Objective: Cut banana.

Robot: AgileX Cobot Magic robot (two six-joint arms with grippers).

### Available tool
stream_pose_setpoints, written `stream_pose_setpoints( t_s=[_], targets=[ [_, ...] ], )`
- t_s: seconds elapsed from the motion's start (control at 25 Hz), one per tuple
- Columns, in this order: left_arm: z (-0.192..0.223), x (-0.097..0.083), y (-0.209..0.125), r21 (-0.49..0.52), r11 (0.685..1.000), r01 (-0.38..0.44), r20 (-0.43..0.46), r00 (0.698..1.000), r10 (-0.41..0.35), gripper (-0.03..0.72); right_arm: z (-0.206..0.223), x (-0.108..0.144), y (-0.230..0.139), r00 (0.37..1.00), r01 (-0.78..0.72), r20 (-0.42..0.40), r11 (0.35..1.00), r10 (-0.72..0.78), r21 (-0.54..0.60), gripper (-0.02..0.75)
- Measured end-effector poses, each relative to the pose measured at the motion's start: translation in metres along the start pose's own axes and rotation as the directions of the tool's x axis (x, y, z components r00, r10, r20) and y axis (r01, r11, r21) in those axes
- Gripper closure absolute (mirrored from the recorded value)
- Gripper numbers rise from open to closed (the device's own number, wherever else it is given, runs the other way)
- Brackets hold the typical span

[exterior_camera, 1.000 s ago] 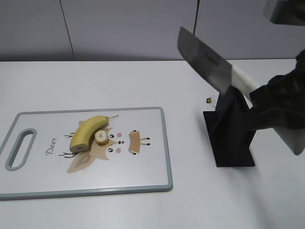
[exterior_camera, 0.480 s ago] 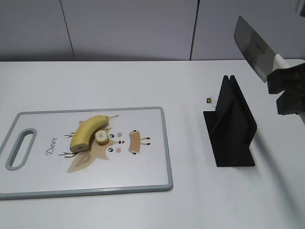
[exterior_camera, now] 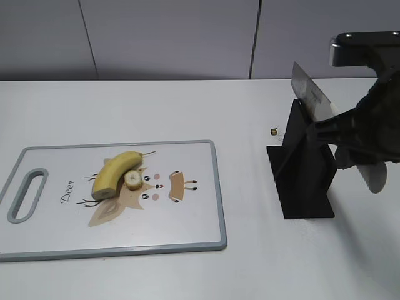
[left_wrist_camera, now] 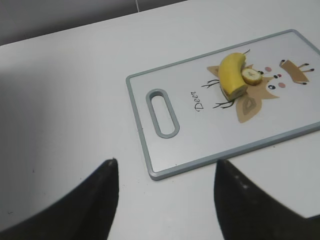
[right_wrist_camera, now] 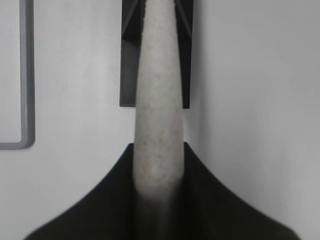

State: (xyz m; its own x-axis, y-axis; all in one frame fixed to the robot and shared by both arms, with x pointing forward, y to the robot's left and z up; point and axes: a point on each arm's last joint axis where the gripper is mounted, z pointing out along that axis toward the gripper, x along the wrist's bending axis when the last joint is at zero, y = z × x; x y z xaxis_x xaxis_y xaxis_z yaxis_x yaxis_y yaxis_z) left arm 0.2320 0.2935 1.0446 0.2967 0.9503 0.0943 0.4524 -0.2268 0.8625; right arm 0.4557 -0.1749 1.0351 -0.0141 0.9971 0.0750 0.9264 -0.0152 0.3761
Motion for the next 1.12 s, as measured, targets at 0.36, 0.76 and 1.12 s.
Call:
stream_pose_setpoints(
  t_s=[0.36, 0.76, 1.12],
  targets=[
    [0.000, 0.000, 0.000, 0.000, 1.000, 0.000, 0.000, 1.000, 0.000, 0.099, 0.016, 0.003, 0.002, 1.000, 0.008, 0.026, 0.999, -0.009, 0.031, 0.577],
    [0.000, 0.000, 0.000, 0.001, 1.000, -0.001, -0.003, 1.000, 0.001, 0.099, 0.033, 0.008, 0.000, 0.999, -0.024, 0.025, 0.995, 0.022, 0.095, 0.573],
    [0.000, 0.002, 0.000, 0.005, 1.000, -0.011, -0.022, 1.000, 0.012, 0.099, 0.033, 0.009, 0.001, 1.000, -0.015, 0.022, 0.997, 0.013, 0.081, 0.158]
  ],
)
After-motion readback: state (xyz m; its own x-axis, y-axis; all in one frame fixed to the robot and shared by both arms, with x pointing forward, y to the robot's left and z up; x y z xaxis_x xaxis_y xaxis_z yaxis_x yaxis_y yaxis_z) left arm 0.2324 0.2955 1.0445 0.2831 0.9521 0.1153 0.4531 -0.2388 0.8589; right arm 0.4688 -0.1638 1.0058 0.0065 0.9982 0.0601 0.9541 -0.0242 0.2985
